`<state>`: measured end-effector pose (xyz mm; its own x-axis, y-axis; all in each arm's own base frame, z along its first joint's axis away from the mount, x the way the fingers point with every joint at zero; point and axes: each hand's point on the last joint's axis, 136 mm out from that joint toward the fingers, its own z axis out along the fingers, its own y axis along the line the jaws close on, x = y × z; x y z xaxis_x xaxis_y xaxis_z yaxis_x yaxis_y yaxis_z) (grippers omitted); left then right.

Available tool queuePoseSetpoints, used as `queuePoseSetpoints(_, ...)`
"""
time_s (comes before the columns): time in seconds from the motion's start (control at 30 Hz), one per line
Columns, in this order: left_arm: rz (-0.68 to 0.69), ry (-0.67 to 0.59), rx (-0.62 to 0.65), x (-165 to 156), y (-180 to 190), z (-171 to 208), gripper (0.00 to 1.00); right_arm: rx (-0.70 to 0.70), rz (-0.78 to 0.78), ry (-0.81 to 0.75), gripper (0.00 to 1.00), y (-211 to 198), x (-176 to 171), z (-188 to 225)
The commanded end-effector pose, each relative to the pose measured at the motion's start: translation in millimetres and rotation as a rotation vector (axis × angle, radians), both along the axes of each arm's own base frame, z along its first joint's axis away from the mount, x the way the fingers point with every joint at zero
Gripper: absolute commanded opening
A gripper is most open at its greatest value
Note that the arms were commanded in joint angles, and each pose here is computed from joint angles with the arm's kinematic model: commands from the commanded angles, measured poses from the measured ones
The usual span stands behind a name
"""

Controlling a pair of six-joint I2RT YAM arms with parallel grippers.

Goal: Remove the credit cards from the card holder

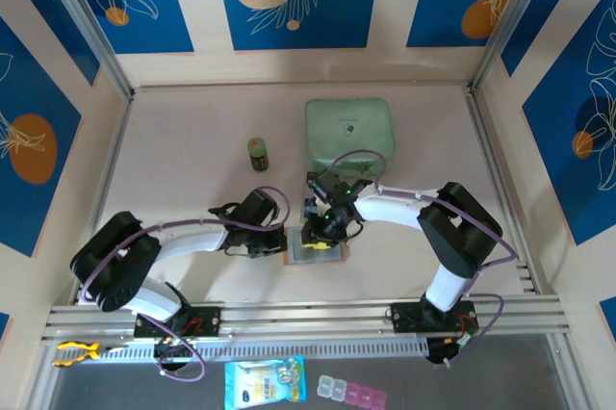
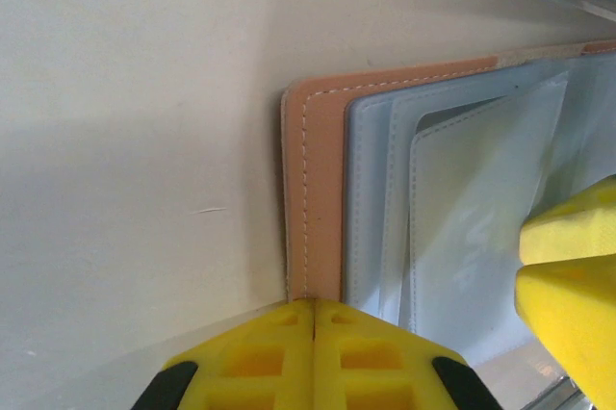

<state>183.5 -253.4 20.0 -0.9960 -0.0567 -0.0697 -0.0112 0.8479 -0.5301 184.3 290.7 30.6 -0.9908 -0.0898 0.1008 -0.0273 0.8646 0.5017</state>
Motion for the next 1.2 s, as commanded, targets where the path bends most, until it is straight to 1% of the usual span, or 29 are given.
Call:
queuePoseSetpoints(0.0,0.008,-0.009,0.051,2,10,3,0.05,0.058,-0.006,0.016,0.31,2,-3,5)
queuePoseSetpoints(0.27,0.016,-0.053,-0.015,9,0,28,0.09,0.080,-0.030,0.013,0.29,-3,-3,3)
queuePoseSetpoints(0.4,0.021,-0.069,-0.099,12,-15,41,0.16,0.104,-0.045,0.019,0.28,-5,-3,2)
queuePoseSetpoints(0.57,0.024,-0.067,-0.145,15,-27,49,0.24,0.140,-0.066,0.028,0.28,-5,-2,0)
queuePoseSetpoints(0.9,0.020,-0.033,-0.146,13,-39,35,0.32,0.168,-0.105,0.047,0.25,-12,-2,-6)
queuePoseSetpoints(1.17,0.016,-0.023,-0.133,12,-41,29,0.33,0.171,-0.117,0.058,0.25,-15,-2,-10)
